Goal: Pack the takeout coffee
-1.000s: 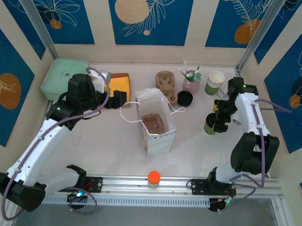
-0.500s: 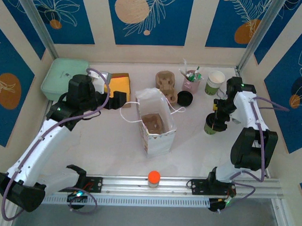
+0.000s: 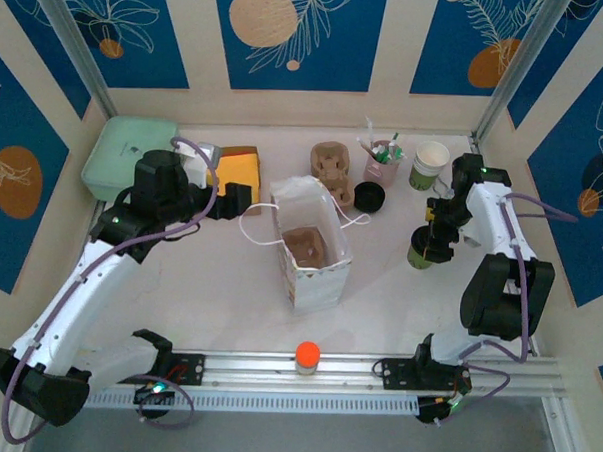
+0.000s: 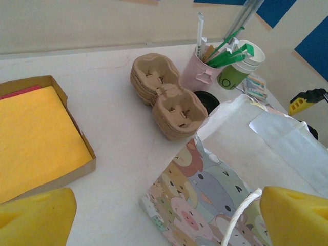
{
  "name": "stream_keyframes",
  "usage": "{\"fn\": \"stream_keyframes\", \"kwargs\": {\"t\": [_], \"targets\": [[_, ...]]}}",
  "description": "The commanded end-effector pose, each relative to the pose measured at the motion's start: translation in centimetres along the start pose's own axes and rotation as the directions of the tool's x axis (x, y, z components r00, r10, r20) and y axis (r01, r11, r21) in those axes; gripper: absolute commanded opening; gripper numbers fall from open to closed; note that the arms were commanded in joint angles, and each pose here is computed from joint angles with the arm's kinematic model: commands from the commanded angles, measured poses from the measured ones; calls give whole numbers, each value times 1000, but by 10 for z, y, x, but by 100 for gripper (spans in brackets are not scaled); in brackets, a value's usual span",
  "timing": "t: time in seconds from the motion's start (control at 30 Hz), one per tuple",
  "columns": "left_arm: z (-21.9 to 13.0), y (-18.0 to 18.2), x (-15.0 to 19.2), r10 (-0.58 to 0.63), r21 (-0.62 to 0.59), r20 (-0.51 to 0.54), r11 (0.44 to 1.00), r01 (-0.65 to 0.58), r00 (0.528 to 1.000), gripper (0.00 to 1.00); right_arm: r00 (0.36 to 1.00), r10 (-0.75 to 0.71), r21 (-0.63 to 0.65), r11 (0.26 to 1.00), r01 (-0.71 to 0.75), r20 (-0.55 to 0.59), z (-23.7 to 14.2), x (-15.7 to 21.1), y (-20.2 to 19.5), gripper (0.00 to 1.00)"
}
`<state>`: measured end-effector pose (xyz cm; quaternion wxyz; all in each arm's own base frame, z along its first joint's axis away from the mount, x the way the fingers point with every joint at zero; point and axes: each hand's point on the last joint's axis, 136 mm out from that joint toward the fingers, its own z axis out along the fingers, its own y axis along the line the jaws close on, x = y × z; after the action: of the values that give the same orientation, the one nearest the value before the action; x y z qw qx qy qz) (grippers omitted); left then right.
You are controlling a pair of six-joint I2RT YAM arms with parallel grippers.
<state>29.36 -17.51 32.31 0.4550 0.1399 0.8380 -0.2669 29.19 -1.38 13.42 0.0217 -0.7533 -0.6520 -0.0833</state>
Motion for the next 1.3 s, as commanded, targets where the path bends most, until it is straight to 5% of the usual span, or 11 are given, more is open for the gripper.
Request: {"fn": "stream_keyframes", "kwargs": {"t": [0.0, 1.27], "targets": [[-3, 0, 3, 15, -7, -2, 1000, -15, 1000, 92, 999, 35, 34, 999, -35, 24, 1, -6, -5, 100], [-5, 1, 4, 22, -13, 1, 1000, -22, 1000, 92, 999, 25, 110, 993, -29, 33, 35, -10, -11, 100]]}}
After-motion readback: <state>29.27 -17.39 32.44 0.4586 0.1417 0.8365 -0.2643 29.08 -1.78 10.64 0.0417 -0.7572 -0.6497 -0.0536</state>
